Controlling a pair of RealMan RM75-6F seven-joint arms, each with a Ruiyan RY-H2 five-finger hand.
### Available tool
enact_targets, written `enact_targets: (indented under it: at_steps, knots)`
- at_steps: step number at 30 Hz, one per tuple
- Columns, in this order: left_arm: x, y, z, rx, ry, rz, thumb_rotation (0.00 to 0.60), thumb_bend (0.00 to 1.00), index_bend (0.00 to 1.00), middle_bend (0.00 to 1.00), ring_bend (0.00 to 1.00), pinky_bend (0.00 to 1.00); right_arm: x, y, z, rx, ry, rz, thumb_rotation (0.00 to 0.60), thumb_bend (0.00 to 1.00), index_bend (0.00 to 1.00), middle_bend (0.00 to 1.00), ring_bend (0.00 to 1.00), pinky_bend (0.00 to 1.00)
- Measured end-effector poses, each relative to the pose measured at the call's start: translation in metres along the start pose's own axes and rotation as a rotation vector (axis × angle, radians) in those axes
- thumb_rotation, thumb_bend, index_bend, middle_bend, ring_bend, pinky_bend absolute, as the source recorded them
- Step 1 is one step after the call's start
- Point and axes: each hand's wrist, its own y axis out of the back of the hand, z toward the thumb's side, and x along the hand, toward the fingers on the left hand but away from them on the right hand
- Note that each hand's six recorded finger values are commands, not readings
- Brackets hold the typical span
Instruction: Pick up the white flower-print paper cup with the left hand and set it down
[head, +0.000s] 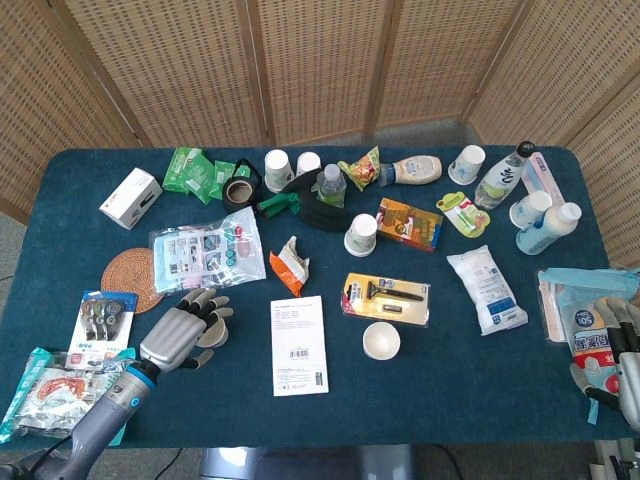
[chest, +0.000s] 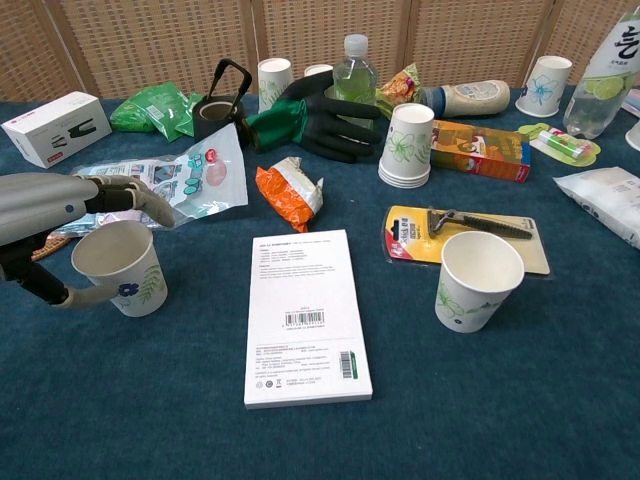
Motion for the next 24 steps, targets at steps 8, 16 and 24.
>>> enact_targets:
  at_steps: [8, 16, 24]
  knots:
    - [0.001, -0.009, -0.001, -0.026, 0.011, -0.009, 0.6, 0.37, 0.24, 0.26, 0.23, 0.33, 0.003, 0.001, -0.006, 0.003, -0.026, 0.002, 0.511, 0.33, 0.0, 0.0, 0.0, 0.0]
    - [0.006, -0.011, 0.0, -0.038, 0.018, 0.017, 0.6, 0.39, 0.3, 0.29, 0.32, 0.54, 0.002, 0.001, -0.008, 0.006, -0.039, 0.006, 0.509, 0.33, 0.0, 0.0, 0.0, 0.0]
    - [0.007, 0.004, -0.007, 0.017, 0.012, 0.041, 0.6, 0.41, 0.31, 0.29, 0.33, 0.56, 0.002, 0.001, -0.009, 0.002, -0.044, 0.01, 0.509, 0.33, 0.0, 0.0, 0.0, 0.0]
